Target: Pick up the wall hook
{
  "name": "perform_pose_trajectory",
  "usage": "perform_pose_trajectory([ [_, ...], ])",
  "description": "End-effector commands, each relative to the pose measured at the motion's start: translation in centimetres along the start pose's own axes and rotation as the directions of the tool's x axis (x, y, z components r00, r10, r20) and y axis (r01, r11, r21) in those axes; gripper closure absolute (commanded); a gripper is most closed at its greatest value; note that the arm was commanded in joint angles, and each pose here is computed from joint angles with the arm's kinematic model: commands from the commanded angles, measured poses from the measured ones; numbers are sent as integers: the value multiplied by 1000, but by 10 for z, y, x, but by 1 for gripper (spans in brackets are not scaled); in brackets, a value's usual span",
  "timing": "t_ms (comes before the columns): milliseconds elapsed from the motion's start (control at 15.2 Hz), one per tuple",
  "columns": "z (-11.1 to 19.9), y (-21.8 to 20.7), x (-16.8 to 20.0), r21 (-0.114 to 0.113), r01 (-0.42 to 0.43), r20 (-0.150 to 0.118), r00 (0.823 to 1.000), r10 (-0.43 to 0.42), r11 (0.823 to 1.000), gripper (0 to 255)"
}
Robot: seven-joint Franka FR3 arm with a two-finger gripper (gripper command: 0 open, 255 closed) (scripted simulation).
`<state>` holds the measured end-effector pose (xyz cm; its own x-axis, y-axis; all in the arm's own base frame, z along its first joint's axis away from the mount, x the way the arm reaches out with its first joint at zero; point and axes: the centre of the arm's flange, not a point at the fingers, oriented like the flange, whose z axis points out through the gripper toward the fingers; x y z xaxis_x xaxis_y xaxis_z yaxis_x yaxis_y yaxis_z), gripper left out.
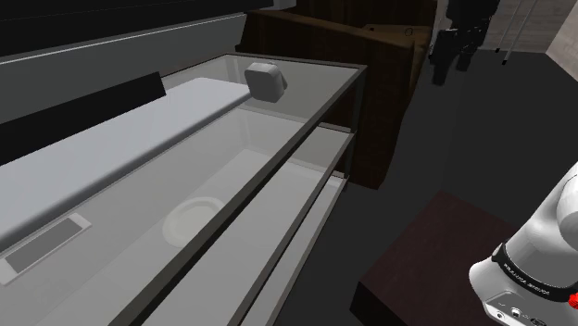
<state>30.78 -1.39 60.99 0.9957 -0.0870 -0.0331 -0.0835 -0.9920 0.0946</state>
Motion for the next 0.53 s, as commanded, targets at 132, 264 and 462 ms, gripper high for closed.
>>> perform_pose_trajectory([
  [132,-6,-21,16,-9,0,-10,1000,0,1000,0],
  [264,-12,-41,31,-17,0,-21,1000,0,1000,0],
  [462,-20,-72,54,-31,-1,-37,999,0,1000,0],
])
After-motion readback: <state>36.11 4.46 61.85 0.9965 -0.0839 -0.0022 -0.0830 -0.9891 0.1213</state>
